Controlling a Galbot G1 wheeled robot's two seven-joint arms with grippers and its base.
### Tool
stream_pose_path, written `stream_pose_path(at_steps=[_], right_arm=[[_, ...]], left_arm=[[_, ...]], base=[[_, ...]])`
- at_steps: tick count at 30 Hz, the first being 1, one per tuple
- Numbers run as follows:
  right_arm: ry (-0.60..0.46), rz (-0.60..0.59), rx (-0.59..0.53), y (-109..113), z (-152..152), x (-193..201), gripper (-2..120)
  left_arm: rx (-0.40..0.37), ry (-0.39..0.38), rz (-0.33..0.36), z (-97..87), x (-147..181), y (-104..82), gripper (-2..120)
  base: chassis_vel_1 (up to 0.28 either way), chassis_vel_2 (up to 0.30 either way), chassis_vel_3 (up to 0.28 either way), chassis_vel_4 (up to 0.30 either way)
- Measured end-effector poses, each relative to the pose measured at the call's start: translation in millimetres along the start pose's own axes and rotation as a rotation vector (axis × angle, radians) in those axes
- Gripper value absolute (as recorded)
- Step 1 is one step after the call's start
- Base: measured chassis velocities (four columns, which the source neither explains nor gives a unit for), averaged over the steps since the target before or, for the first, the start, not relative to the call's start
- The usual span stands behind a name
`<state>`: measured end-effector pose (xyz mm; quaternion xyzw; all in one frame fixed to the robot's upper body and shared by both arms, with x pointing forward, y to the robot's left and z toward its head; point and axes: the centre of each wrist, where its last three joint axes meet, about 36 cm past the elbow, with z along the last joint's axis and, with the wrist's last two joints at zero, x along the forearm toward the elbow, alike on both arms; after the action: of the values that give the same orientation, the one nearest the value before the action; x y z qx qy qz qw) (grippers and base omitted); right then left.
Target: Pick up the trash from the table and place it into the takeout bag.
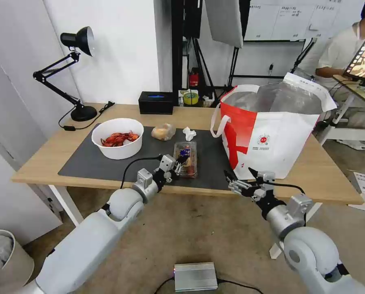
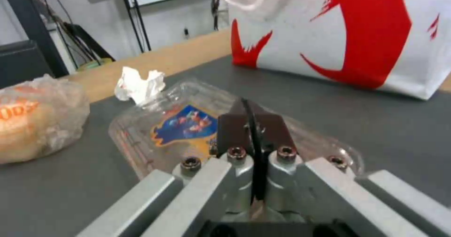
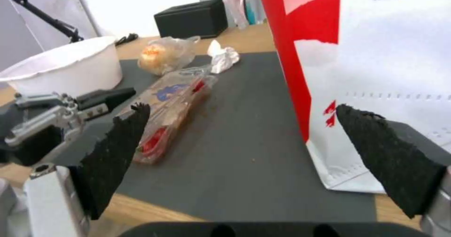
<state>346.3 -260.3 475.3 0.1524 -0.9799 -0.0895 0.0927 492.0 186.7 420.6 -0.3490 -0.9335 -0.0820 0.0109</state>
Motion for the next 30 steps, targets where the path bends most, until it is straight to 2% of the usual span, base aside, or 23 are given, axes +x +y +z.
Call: stream_pose_path(at_steps=[6,8,10,12,21,30], right_arm=[[0.023,-0.022,-0.096,-5.4,-3.5,-10.2,100],[0.044,-0.052,-0.198,-4.7,-7.3,-14.6,100],[0.048,-0.058,-0.22,-4.3,-8.1,-15.6,100],[0.065,-0.085,-0.31,-3.8,-12.4,-20.8,100],[0.083,-0.119,-0.462,-4.2,-23.3,-34.7,100],[0.121,-0.152,-0.676,-12.0,-53.3,-69.4,100]], left_arm=[[-0.022,0.036,0.011,4.8,1.0,2.4,0],[-0.025,0.048,0.016,7.8,3.0,2.1,0],[-0.026,0.05,0.016,8.3,3.3,2.1,0],[-0.031,0.06,0.02,10.7,5.1,1.8,0],[-0.034,0.072,0.023,14.1,7.1,0.4,0],[-0.026,0.078,0.012,17.4,8.6,-1.4,0]], base=[[0.0,0.0,0.0,0.0],[0.0,0.0,0.0,0.0],[0.0,0.0,0.0,0.0],[0.0,0.0,0.0,0.0],[0.0,0.0,0.0,0.0],[0.0,0.0,0.0,0.0]])
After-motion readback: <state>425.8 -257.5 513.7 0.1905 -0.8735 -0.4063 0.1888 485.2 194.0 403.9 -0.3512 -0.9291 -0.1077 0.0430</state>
